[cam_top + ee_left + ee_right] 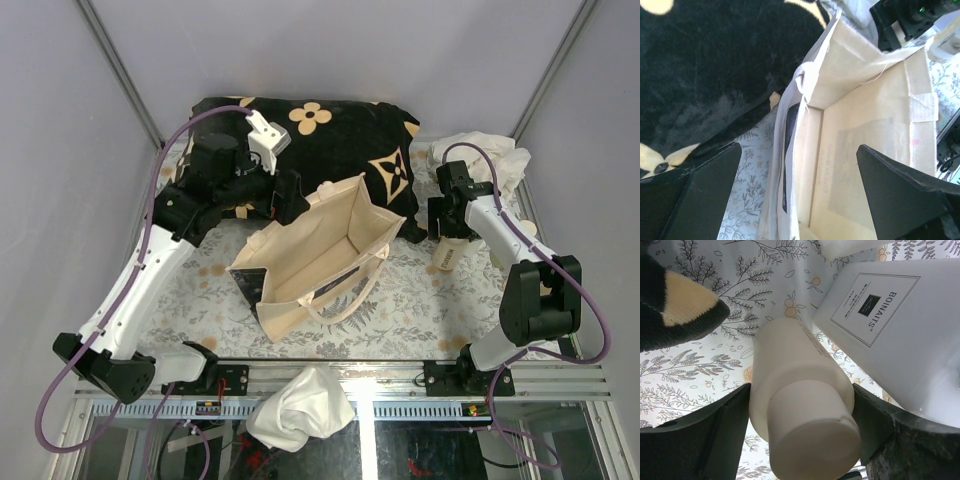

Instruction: Place the personal care products into the canvas bag

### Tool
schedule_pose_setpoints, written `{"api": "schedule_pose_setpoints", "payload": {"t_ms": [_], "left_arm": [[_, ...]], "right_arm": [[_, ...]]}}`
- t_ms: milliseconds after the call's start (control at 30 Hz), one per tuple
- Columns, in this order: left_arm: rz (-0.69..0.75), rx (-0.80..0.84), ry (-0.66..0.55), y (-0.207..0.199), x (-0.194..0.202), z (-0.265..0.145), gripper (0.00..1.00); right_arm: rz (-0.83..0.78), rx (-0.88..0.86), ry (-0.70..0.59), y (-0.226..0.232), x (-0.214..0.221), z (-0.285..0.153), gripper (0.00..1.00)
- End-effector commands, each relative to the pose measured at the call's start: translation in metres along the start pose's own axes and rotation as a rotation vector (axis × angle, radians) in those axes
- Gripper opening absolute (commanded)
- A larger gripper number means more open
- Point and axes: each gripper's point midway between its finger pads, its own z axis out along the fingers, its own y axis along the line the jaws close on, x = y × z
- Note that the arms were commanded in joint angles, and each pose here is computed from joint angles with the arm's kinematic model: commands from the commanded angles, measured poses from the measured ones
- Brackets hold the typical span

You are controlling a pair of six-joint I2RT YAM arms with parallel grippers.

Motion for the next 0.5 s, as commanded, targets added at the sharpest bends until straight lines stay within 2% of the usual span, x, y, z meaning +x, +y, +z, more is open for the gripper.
{"api": "schedule_pose_setpoints", "payload": {"t_ms": [0, 100, 400, 467], "left_arm": [[0.029, -0.021, 0.061, 0.005, 0.022, 0.009, 1.0], [0.035, -0.075, 0.107, 0.017, 0.038, 0.017, 1.0], [0.036, -0.102, 0.17, 0.032, 0.076, 0.043, 1.0], [0.035, -0.098, 0.159, 0.032, 0.076, 0.045, 0.92]], "right_arm": [[0.0, -0.058, 0.011, 0.014, -0.004, 0.003, 0.09], [-0.002, -0.065, 0.008, 0.015, -0.005, 0.001, 0.0], [-0.01, -0.1, -0.05, 0.015, -0.024, -0.02, 0.0], [-0.009, -0.1, -0.076, 0.012, -0.031, -0.032, 0.0]]}}
